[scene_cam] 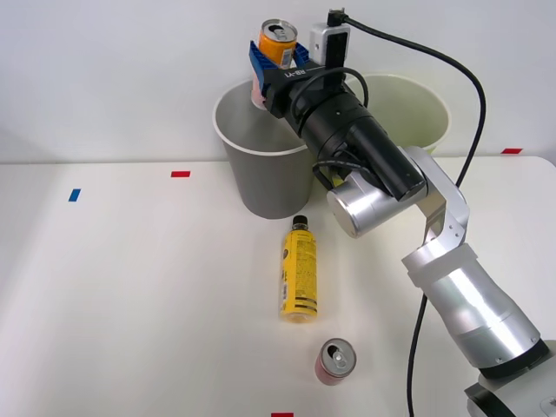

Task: Put cans in the gray bin, plastic bottles in the light green bin

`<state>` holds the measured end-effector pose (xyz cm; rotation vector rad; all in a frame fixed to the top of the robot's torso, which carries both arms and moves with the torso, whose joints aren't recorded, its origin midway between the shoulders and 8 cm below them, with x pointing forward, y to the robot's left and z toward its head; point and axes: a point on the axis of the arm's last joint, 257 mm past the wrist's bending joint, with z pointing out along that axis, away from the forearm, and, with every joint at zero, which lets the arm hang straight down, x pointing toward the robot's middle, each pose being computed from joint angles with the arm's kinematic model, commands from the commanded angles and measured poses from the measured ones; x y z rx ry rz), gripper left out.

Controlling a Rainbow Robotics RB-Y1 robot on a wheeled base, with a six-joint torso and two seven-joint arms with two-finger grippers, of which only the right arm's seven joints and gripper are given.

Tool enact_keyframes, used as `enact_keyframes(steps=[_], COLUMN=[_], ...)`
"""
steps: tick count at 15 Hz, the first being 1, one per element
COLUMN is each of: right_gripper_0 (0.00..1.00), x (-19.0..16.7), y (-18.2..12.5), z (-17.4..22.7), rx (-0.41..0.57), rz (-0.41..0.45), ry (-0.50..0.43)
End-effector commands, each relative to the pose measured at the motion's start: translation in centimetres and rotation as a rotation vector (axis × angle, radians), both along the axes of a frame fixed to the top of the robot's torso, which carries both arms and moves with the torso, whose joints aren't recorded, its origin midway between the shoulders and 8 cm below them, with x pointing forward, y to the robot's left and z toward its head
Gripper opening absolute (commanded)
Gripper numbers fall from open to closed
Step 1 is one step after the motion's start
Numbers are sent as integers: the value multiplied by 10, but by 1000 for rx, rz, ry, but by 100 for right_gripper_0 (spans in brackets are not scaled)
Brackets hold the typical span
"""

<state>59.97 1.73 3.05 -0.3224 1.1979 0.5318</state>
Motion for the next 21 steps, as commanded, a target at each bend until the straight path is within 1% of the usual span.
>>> enact_keyframes(steps=[1,4,6,7,11,15,17,21], right_gripper_0=[100,100,100,100,100,100,100,100], x=[0,-3,-12,-22,-50,-77,-98,-147], y=[1,-3,-19,-29,-57,-93,-115,-146], z=[-1,-1,-7,-9,-29,-48,-62,-85], rx=[-13,-30,-57,-68,-91,-118,-123,-117], rz=[-3,-13,-35,-45,-69,-96,-116,-131], ry=[-6,-28,-47,-64,-67,-55,-30,33])
